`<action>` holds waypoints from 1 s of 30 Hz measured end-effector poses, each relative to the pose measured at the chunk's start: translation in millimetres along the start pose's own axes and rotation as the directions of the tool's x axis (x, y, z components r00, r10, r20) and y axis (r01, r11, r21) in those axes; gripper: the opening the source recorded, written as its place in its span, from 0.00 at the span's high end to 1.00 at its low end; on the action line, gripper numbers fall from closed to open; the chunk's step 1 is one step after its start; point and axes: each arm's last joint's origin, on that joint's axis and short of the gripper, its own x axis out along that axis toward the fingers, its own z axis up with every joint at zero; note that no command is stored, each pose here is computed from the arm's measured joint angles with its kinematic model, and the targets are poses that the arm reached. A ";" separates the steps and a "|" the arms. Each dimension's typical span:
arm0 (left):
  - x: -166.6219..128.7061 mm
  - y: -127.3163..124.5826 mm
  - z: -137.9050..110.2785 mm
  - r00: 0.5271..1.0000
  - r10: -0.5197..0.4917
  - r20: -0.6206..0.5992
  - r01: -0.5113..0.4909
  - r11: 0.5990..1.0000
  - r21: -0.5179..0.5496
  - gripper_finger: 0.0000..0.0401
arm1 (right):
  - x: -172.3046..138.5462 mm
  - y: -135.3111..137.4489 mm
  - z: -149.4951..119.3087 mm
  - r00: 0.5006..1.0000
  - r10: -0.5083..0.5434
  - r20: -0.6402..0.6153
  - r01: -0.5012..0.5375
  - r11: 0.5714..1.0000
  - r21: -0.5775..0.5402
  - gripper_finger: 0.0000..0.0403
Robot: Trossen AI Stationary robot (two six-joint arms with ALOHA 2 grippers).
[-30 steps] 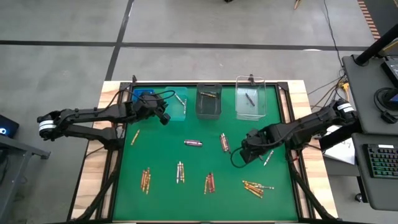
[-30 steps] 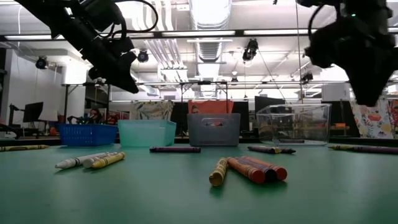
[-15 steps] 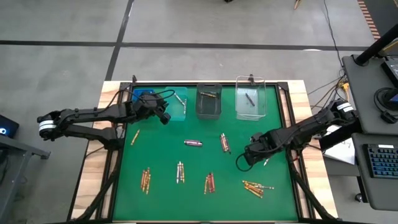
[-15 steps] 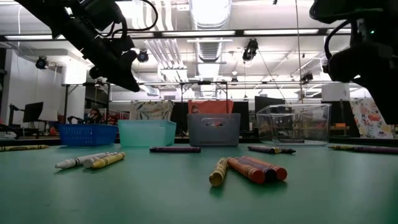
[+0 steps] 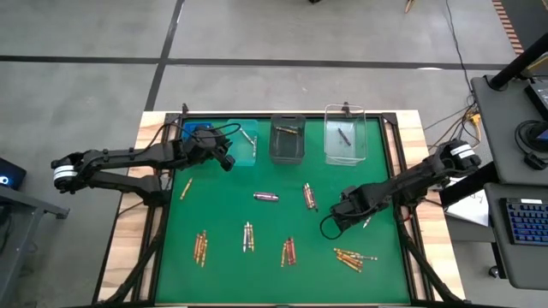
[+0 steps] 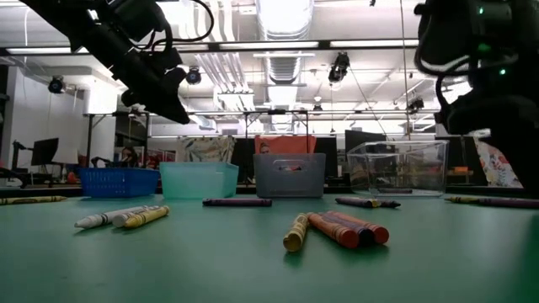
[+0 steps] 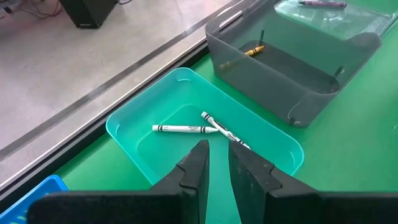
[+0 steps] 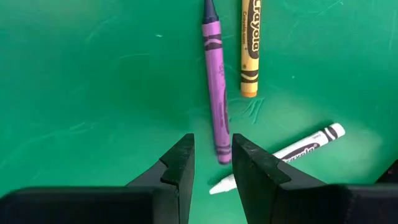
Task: Sort crayons
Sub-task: Put the violet crayon into the black bin
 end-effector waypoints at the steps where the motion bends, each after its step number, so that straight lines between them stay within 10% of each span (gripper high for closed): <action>1: 0.0 0.0 0.0 1.000 0.000 0.000 0.000 1.000 0.000 0.89 | 1.8 0.6 0.2 1.000 -0.009 -0.002 0.009 1.000 -0.008 0.76; 30: 0.0 0.0 0.0 1.000 0.000 0.000 0.000 1.000 -0.007 0.89 | 7.2 9.6 2.7 0.999 0.039 0.011 -0.038 0.991 -0.131 0.98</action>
